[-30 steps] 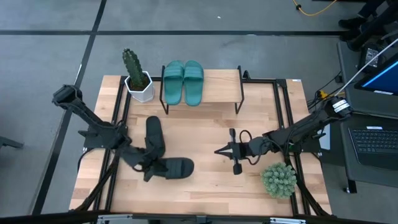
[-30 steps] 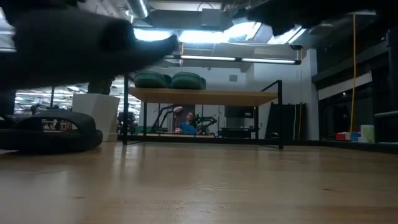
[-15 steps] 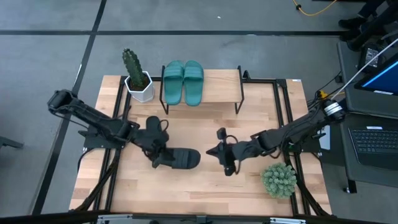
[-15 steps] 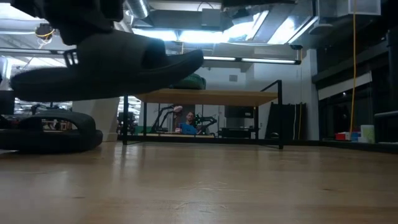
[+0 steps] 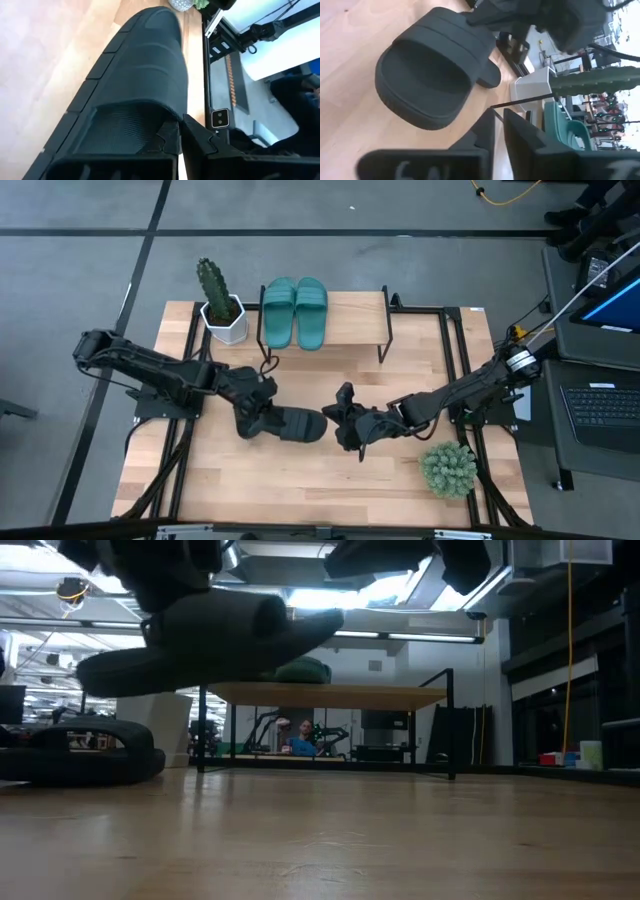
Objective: Pick and place slides into the shelf
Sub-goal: Put the black slipper on the shelf
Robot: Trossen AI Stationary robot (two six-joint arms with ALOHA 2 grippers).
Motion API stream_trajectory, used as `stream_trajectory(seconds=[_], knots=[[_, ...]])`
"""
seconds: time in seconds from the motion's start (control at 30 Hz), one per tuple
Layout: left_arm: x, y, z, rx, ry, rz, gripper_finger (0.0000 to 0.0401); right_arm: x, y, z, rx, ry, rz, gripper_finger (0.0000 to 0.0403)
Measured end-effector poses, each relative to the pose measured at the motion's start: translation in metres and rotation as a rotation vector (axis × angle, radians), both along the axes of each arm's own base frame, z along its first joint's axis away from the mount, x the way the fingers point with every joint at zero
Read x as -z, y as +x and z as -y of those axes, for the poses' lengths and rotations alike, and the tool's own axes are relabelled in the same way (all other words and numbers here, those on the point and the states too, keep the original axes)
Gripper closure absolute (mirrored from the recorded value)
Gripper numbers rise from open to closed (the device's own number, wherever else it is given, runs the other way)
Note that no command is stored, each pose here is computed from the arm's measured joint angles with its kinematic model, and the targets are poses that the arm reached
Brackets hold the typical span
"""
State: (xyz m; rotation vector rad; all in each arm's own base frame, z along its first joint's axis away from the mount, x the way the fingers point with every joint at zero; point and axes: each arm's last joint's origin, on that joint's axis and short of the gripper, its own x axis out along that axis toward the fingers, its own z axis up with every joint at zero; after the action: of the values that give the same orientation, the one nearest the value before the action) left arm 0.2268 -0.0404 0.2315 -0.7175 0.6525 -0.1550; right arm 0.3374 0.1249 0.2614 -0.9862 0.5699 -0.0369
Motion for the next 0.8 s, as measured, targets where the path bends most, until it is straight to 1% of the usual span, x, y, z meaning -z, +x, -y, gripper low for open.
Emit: stream_trajectory(seconds=[0.13,0.27,0.4,0.57,0.7,0.8], knots=[[-0.015,0.002,-0.005,0.014,0.062,-0.017,0.0401,-0.003,0.002,-0.001,-0.025,-0.036,0.022,0.0316],[-0.029,0.005,-0.01,0.009,0.097,-0.009,0.0401,-0.002,0.004,0.001,-0.07,-0.136,-0.01,0.0292],[-0.038,0.005,-0.018,-0.003,0.128,-0.02,0.0401,-0.005,0.006,0.001,-0.094,-0.188,0.005,0.0288],[-0.041,0.007,-0.03,-0.043,0.122,-0.012,0.0401,-0.007,0.007,0.001,-0.132,-0.248,0.007,0.0287],[-0.041,0.007,-0.036,-0.05,0.11,-0.016,0.0401,0.002,0.012,0.002,-0.144,-0.289,-0.026,0.0287],[-0.041,0.007,-0.039,-0.05,0.102,-0.014,0.0401,0.013,0.018,0.002,-0.163,-0.344,-0.064,0.0287]])
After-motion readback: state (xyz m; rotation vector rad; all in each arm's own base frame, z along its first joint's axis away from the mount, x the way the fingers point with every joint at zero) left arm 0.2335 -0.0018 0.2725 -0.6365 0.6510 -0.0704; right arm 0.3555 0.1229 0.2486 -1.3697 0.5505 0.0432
